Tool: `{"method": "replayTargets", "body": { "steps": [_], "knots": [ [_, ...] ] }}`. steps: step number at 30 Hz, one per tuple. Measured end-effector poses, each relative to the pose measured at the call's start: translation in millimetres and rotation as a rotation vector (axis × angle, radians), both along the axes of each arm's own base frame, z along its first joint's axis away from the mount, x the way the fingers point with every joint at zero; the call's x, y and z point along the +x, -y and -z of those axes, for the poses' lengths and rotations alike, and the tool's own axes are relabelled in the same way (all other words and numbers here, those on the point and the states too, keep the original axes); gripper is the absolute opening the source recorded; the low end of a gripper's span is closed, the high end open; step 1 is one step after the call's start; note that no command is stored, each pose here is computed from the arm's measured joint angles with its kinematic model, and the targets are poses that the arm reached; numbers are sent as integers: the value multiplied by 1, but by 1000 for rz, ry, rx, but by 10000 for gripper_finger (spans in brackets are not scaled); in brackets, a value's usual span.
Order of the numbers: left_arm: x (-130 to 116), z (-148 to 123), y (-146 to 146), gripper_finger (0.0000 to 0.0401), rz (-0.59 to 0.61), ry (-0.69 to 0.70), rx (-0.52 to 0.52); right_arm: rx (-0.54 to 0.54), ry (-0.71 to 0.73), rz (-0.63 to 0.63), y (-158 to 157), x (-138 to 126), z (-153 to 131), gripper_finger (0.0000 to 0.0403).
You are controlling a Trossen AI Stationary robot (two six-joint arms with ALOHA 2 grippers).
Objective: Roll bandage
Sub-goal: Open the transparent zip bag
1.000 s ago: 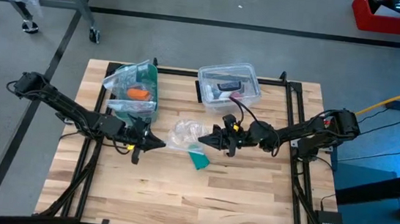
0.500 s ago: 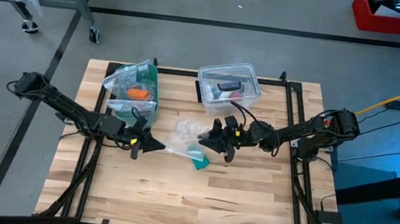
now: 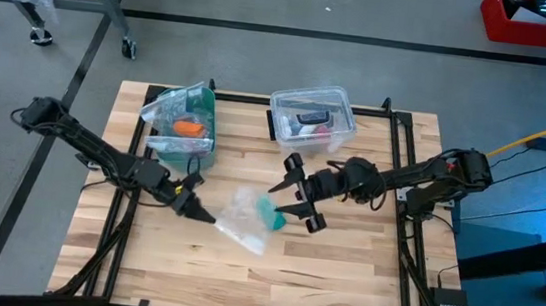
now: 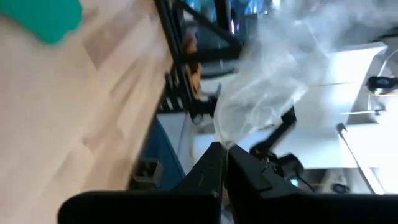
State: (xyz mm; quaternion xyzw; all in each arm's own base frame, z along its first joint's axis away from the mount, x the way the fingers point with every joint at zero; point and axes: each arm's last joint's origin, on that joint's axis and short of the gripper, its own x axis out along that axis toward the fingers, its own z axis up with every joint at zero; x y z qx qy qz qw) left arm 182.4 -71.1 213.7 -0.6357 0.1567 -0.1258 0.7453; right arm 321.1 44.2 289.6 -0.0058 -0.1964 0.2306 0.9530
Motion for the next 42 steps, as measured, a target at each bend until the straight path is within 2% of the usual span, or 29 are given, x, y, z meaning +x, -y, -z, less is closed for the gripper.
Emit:
{"method": "replayTargets", "body": {
  "steps": [4,7,12,17,20,25,31,42],
  "knots": [
    [-3,0,8,0,39,-31,-76,-65,72,83,2,-3,-13,200],
    [-4,-1,9,0,-2,-25,-86,-98,84,117,2,-4,-21,200],
    [-1,-8,3,0,-158,63,-67,-121,-99,125,-6,5,-14,200],
    [-1,-13,-2,0,-340,130,-46,-224,-309,296,-24,10,-5,200],
    [-1,-13,-4,0,-411,129,-22,-251,-334,380,-35,14,-8,200],
    [-1,-16,-7,0,-508,162,6,-245,-326,397,-47,23,-15,200],
    [-3,-27,-8,0,-543,264,12,-261,-387,490,-48,40,-7,200],
    [-2,-29,-8,0,-545,274,37,-483,-389,650,-52,70,-2,200]
  ]
}}
